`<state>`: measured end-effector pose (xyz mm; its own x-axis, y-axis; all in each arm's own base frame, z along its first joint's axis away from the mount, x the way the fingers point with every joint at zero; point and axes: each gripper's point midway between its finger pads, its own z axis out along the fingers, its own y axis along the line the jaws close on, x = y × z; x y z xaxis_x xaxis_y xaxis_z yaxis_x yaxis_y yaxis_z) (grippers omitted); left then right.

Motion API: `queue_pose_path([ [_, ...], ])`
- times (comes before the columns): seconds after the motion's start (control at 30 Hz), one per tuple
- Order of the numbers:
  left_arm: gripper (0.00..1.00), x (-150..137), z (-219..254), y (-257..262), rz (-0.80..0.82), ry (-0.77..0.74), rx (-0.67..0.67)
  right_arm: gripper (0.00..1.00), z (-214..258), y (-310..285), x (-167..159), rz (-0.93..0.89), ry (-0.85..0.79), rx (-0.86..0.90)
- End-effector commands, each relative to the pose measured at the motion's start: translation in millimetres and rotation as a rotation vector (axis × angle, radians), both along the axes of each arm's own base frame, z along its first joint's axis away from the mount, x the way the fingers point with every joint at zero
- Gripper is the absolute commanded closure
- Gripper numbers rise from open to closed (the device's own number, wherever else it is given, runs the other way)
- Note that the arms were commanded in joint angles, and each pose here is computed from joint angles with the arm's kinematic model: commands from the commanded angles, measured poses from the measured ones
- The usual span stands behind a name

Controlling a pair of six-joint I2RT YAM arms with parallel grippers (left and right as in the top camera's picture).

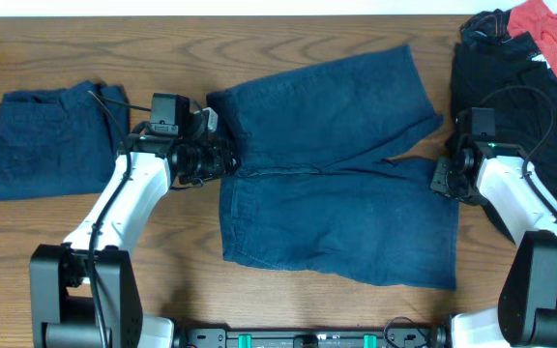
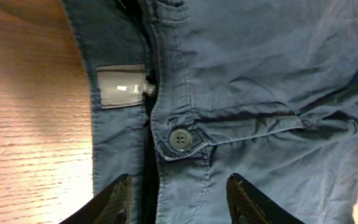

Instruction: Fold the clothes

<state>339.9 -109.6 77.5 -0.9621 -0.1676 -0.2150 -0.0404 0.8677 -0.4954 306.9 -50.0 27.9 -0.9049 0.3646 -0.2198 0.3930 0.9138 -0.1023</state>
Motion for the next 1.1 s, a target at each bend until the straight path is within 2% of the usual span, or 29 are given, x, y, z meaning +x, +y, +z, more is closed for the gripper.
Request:
queue_pose_path([
  [0.0,0.49,-4.8,-11.1,-3.8,-0.017,0.042,-0.022,0.61,7.1,-0.6,4.1,-0.007,-0.023,0.0],
  [0.27,0.5,-13.6,-49.7,-19.4,-0.06,0.14,-0.016,0.61,6.5,-0.4,1.4,-0.007,-0.011,0.001],
  [0.33,0.59,-17.0,-56.1,-24.9,-0.076,0.16,-0.021,0.62,6.5,-0.4,1.4,-0.007,-0.011,0.001],
  [0.43,0.94,-22.5,-59.8,-27.1,-0.085,0.184,-0.017,0.62,6.5,-0.4,1.1,-0.007,-0.01,0.001],
  [0.53,0.94,-24.4,-57.2,-18.0,-0.071,0.191,0.0,0.62,6.3,-0.4,0.1,-0.007,-0.006,0.001],
  [0.73,0.94,-12.7,-53.3,38.6,0.143,0.177,0.199,0.63,6.1,-0.2,-0.9,-0.007,-0.001,0.001],
  [0.87,0.94,-5.4,-53.6,33.1,0.13,0.143,0.199,0.64,5.8,1.3,-1.0,-0.006,-0.001,0.01],
  [1.07,0.94,8.8,-54.2,50.9,0.168,0.078,0.299,0.62,4.1,4.6,-8.1,0.005,0.03,0.028],
])
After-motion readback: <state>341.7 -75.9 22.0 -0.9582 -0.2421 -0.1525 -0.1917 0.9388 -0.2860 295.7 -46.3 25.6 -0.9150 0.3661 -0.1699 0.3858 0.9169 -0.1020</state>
